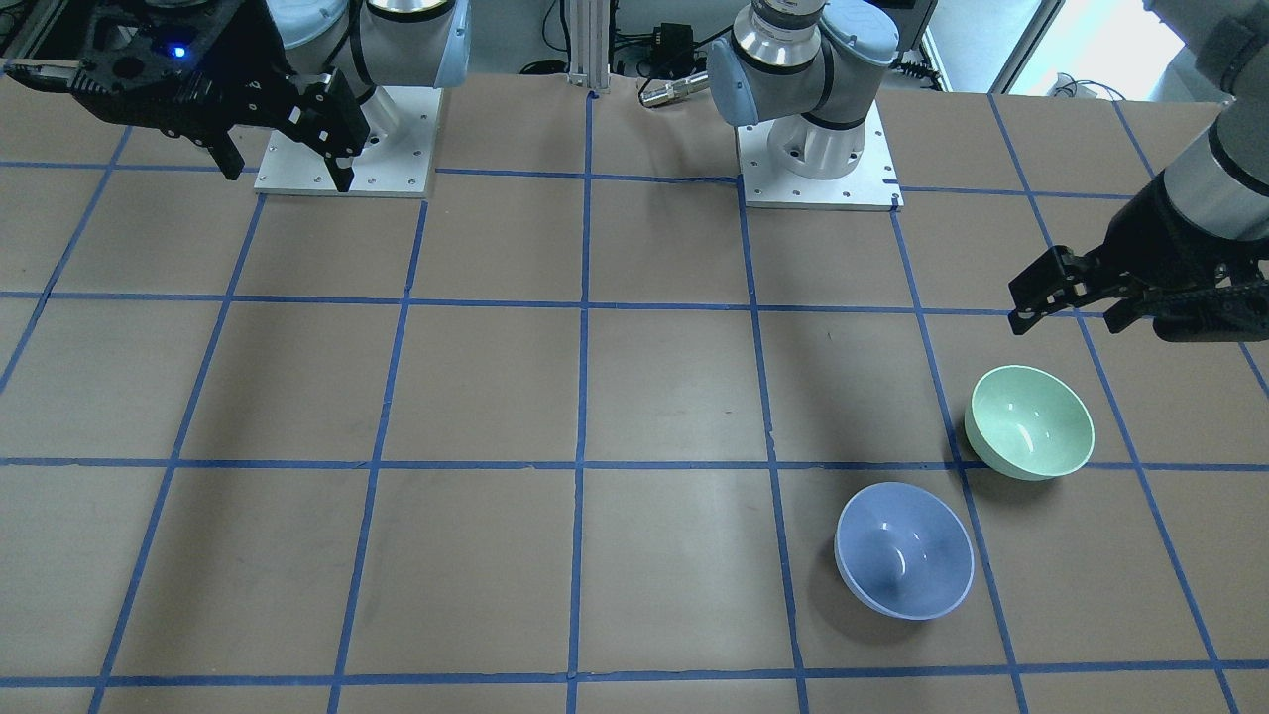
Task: Stack green bowl on blue bowl
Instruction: 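Move the left gripper toward the pale green bowl, then lower the left gripper onto the pale green bowl's rim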
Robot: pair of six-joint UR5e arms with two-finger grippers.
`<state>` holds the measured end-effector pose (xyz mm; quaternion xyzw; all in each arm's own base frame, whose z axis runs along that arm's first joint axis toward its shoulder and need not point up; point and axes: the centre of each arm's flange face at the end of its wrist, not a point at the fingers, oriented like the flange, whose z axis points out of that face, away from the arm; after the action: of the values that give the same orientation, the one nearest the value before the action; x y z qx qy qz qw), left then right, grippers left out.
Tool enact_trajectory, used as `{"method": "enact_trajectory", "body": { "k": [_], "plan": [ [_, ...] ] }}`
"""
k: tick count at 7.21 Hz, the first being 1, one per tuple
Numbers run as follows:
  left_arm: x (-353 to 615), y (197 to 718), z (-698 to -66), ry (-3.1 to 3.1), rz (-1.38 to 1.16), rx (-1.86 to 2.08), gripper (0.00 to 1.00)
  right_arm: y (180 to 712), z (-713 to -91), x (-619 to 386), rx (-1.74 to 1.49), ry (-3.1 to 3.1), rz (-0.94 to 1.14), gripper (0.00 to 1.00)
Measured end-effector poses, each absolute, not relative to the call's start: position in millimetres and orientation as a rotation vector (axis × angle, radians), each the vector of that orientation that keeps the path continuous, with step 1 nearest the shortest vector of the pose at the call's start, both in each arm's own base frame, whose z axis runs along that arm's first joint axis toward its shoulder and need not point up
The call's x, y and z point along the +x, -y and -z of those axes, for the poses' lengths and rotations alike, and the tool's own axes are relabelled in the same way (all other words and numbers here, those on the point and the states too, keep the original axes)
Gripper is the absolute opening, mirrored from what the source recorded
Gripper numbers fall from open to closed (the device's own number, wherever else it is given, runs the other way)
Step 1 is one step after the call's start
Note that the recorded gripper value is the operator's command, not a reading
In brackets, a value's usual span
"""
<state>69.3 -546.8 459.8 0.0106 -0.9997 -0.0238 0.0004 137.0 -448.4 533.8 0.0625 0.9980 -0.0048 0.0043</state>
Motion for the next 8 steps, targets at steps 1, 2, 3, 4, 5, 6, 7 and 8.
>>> {"method": "enact_trajectory", "body": {
  "k": [1,2,3,4,5,6,7,8],
  "plan": [
    [95.4,545.5,-448.2,3.136,0.078,0.008,1.00,448.4,-534.0,137.0,0.196,-3.127,0.015,1.00],
    [119.7,544.8,-435.2,3.133,0.086,-0.010,1.00,448.4,-534.2,137.0,0.196,-3.127,0.015,1.00],
    [137.5,546.6,-422.7,3.138,0.093,-0.054,1.00,448.4,-534.1,137.0,0.196,-3.127,0.015,1.00],
    [155.3,547.3,-410.3,3.140,0.106,-0.082,1.00,448.4,-533.8,137.0,0.196,-3.127,0.014,1.00],
    [176.1,545.3,-396.2,3.137,0.118,-0.091,1.00,448.4,-533.8,137.0,0.196,-3.127,0.015,1.00],
    [195.9,541.4,-380.1,3.132,0.121,-0.099,1.00,448.4,-533.9,137.0,0.196,-3.127,0.015,1.00],
    [212.1,536.1,-360.0,3.126,0.120,-0.103,1.00,448.5,-533.8,137.0,0.196,-3.127,0.015,1.00],
    [221.5,531.2,-337.4,3.125,0.114,-0.103,1.00,448.4,-533.8,137.0,0.196,-3.127,0.015,1.00]
  ]
}}
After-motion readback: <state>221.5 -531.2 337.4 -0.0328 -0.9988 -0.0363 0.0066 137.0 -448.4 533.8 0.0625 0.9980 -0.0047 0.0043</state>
